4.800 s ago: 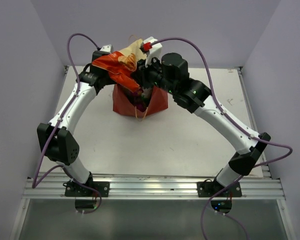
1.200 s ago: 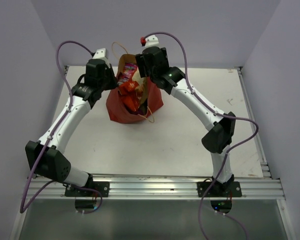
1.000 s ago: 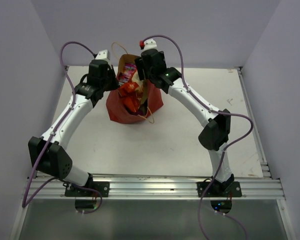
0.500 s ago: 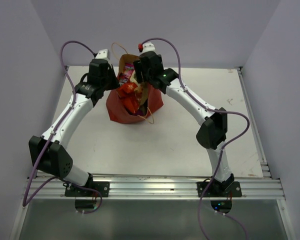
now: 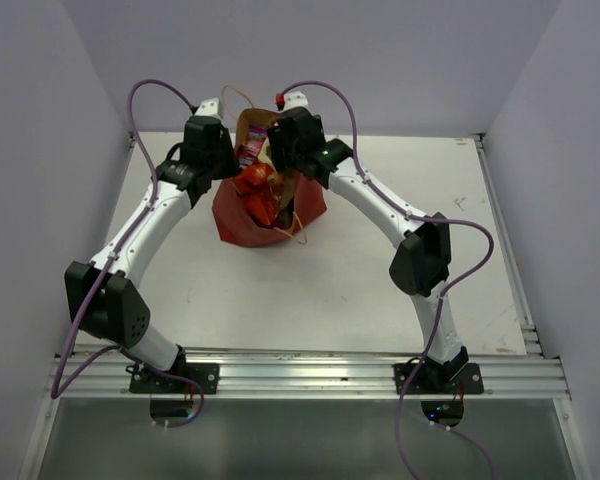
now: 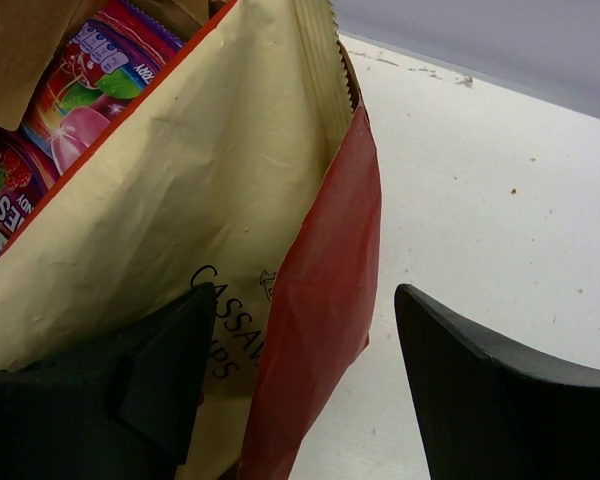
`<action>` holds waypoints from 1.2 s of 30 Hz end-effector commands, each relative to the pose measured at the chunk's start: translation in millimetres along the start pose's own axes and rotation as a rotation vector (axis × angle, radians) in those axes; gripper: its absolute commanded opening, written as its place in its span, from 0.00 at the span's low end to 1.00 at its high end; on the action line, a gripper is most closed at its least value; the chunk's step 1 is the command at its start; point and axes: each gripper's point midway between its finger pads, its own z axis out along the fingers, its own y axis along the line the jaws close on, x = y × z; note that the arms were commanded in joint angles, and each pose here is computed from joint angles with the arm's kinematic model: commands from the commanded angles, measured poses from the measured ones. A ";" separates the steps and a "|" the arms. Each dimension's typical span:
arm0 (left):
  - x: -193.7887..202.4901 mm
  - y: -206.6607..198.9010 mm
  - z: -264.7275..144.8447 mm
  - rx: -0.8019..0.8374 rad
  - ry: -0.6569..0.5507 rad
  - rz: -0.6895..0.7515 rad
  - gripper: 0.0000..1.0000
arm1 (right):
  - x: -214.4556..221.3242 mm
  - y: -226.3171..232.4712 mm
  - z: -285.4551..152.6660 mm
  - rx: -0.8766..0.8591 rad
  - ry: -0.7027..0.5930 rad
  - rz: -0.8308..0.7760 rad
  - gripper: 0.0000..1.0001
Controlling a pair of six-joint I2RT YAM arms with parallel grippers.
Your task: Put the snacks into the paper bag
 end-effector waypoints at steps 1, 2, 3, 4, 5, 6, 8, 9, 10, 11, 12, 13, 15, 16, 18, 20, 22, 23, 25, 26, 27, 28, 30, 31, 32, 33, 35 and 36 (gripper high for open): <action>-10.7 3.2 -0.9 -0.036 -0.022 0.018 0.22 | 10.5 6.7 0.7 -0.027 0.031 -0.001 0.77; -11.6 4.5 -1.6 -0.043 -0.025 0.020 0.23 | 12.8 6.5 1.2 -0.025 0.037 -0.004 0.77; -12.3 5.1 -1.9 -0.047 -0.027 0.020 0.24 | 13.7 5.6 1.4 -0.020 0.039 -0.005 0.77; -11.0 6.6 -1.8 -0.054 -0.022 0.023 0.24 | 15.0 5.5 1.8 -0.020 0.042 -0.008 0.76; -12.2 7.9 -1.6 -0.064 -0.024 0.026 0.24 | 16.2 4.8 1.5 -0.018 0.046 -0.012 0.73; -12.3 8.9 -1.7 -0.069 -0.023 0.030 0.20 | 18.1 4.5 2.1 -0.015 0.051 -0.014 0.68; -11.9 11.7 -1.9 -0.083 -0.020 0.036 0.08 | 23.1 2.0 3.2 -0.006 0.065 -0.024 0.52; -12.1 12.3 -2.2 -0.087 -0.020 0.036 0.03 | 25.2 2.6 3.1 -0.006 0.070 -0.027 0.48; -11.8 13.1 -2.6 -0.090 -0.020 0.038 0.00 | 29.2 2.2 3.6 -0.004 0.080 -0.032 0.42; -11.9 13.4 -2.6 -0.092 -0.020 0.038 0.00 | 30.9 0.1 3.8 0.002 0.085 -0.034 0.27; -13.4 13.0 -3.9 -0.090 -0.024 0.038 0.00 | 32.3 -1.0 3.7 0.008 0.088 -0.036 0.23; -13.9 12.9 -4.4 -0.089 -0.026 0.040 0.00 | 31.6 -3.6 2.0 0.013 0.087 -0.039 0.18; -15.7 12.3 -5.7 -0.087 -0.031 0.040 0.00 | 31.4 -4.6 -0.1 0.015 0.087 -0.049 0.13; -16.8 12.2 -6.4 -0.086 -0.034 0.044 0.00 | 28.9 -6.6 -3.8 0.013 0.081 -0.060 0.10; -18.3 11.6 -8.3 -0.083 -0.037 0.046 0.00 | 24.6 -8.8 -8.4 0.016 0.069 -0.068 0.00; -19.9 11.0 -9.3 -0.079 -0.039 0.056 0.00 | 15.4 -14.0 -17.4 0.015 0.049 -0.083 0.00; -19.6 12.5 -11.3 -0.085 -0.032 0.070 0.00 | 7.1 -18.4 -25.4 0.018 0.038 -0.104 0.00; -22.6 13.0 -12.5 -0.091 -0.038 0.074 0.00 | 5.1 -22.8 -33.4 0.022 0.048 -0.117 0.00; -21.2 15.9 -15.2 -0.103 -0.024 0.094 0.00 | -3.7 -30.4 -44.5 0.034 0.042 -0.125 0.00; -24.9 15.8 -18.1 -0.105 -0.031 0.098 0.00 | -11.0 -34.9 -57.4 0.033 0.030 -0.121 0.00; -24.4 16.4 -19.5 -0.106 -0.028 0.103 0.00 | -13.7 -36.8 -62.7 0.032 0.028 -0.120 0.00; -23.4 17.3 -22.2 -0.108 -0.020 0.112 0.00 | -18.2 -38.2 -69.6 0.025 0.022 -0.112 0.00; -20.4 18.5 -25.0 -0.108 -0.006 0.120 0.00 | -22.4 -44.7 -85.9 0.024 0.029 -0.103 0.00; -18.6 19.6 -27.9 -0.109 0.003 0.127 0.00 | -26.4 -44.7 -92.3 0.015 0.024 -0.082 0.00; -18.4 19.8 -29.9 -0.109 0.006 0.129 0.00 | -24.4 -46.2 -98.2 0.012 0.039 -0.082 0.00; -17.5 20.6 -32.4 -0.111 0.012 0.131 0.00 | -27.4 -48.3 -104.1 0.012 0.035 -0.073 0.00; -16.1 20.8 -39.7 -0.108 0.025 0.142 0.00 | -35.7 -52.5 -121.6 0.006 0.022 -0.058 0.00; -15.7 21.9 -42.1 -0.110 0.031 0.145 0.00 | -37.5 -54.2 -126.7 0.006 0.020 -0.058 0.00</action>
